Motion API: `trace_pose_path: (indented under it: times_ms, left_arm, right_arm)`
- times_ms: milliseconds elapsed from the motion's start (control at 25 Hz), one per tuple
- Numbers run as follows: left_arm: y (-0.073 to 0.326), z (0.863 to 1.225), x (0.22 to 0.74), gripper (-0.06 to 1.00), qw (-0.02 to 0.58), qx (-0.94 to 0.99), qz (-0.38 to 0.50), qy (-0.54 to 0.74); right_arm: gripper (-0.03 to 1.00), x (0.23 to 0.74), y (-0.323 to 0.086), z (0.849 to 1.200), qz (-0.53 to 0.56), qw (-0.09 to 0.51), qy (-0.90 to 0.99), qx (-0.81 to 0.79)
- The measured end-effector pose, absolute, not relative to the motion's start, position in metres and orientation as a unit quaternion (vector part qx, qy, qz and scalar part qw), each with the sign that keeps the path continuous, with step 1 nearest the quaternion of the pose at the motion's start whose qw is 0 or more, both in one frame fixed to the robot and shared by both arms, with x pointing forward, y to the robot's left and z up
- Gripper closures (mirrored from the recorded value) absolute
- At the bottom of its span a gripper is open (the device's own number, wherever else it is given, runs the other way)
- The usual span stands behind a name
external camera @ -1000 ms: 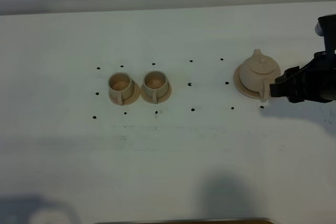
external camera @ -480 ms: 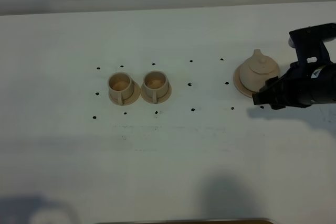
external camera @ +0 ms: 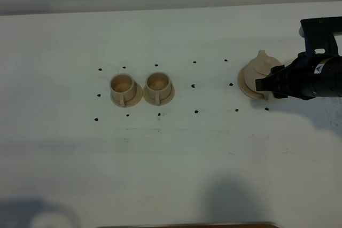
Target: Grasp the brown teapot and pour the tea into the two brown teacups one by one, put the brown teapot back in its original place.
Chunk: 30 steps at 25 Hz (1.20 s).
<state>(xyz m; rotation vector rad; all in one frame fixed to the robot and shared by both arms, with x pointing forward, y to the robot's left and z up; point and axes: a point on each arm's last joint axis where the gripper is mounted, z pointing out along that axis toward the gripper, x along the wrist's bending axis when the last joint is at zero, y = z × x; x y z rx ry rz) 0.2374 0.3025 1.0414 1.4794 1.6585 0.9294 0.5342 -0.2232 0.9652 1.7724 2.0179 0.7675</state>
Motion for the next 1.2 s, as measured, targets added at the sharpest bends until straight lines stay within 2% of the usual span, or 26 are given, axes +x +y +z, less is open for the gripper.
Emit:
trace_pose_path:
  times_ms: [360,1200]
  left_arm:
    - [0.303,1.041,0.237,0.44,0.358,0.573,0.360,0.643]
    - [0.303,1.041,0.237,0.44,0.358,0.573,0.360,0.643]
  right_arm:
    - [0.51,0.539,-0.222,0.941,0.238,0.155,0.722,0.631]
    - [0.51,0.572,-0.216,0.924,0.201,0.144,0.736,0.630]
